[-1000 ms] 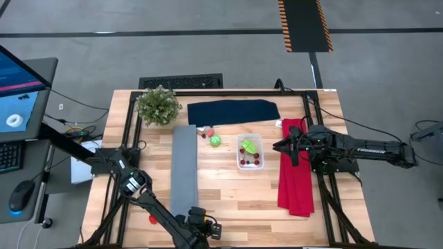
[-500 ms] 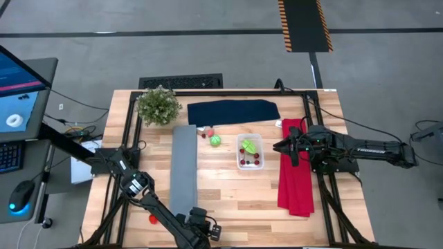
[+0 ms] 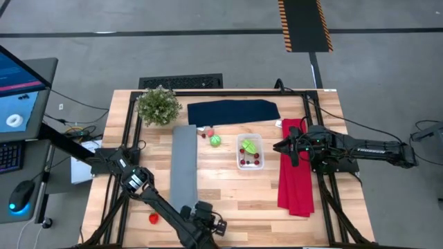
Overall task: Pick and placing Produce into tupperware
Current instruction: Put the yellow corn into the transparent bin
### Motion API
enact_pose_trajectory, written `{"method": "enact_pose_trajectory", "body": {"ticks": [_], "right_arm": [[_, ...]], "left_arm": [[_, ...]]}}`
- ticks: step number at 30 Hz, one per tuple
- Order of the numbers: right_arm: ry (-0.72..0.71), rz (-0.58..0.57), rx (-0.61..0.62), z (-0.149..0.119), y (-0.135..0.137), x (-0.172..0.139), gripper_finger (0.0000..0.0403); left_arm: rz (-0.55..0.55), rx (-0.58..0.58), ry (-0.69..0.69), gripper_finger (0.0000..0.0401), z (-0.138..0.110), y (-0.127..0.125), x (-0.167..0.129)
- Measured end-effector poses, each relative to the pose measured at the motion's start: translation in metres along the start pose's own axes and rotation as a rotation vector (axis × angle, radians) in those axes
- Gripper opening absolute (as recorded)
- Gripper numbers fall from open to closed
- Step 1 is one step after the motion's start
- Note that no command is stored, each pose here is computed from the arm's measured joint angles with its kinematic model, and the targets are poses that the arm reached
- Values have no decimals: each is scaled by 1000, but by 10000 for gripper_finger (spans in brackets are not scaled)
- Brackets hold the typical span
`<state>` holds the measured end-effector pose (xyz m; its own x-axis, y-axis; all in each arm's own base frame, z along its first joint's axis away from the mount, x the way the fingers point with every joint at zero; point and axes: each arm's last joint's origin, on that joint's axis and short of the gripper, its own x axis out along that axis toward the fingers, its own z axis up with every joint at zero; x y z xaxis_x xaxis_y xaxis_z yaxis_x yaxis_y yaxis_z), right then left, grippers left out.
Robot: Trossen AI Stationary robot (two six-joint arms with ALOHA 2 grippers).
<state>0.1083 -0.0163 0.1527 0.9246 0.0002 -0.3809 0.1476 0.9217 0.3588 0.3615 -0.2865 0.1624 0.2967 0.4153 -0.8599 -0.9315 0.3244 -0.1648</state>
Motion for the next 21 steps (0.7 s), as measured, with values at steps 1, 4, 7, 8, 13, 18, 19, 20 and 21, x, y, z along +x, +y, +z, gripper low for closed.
{"method": "enact_pose_trajectory", "body": {"ticks": [1,4,7,8,13,18,19,20,21], "right_arm": [[0,0,0,0,0,0,107],[0,0,0,0,0,0,107],[0,0,0,0,0,0,107],[0,0,0,0,0,0,107],[0,0,0,0,0,0,107],[0,0,0,0,0,0,107],[0,0,0,0,0,0,107],[0,0,0,0,0,0,107],[0,0,0,0,0,0,107]], "left_arm": [[-16,9,-22,35,6,-2,-1],[-60,47,-85,34,30,-9,-6],[-95,107,-106,34,55,-18,-9],[-105,141,-106,34,63,-21,-8],[-179,275,-135,33,104,-38,-4],[-224,393,-156,33,146,-52,9],[-234,409,-162,33,153,-55,13],[-241,422,-166,33,160,-57,16],[-247,435,-169,33,168,-58,20]]}}
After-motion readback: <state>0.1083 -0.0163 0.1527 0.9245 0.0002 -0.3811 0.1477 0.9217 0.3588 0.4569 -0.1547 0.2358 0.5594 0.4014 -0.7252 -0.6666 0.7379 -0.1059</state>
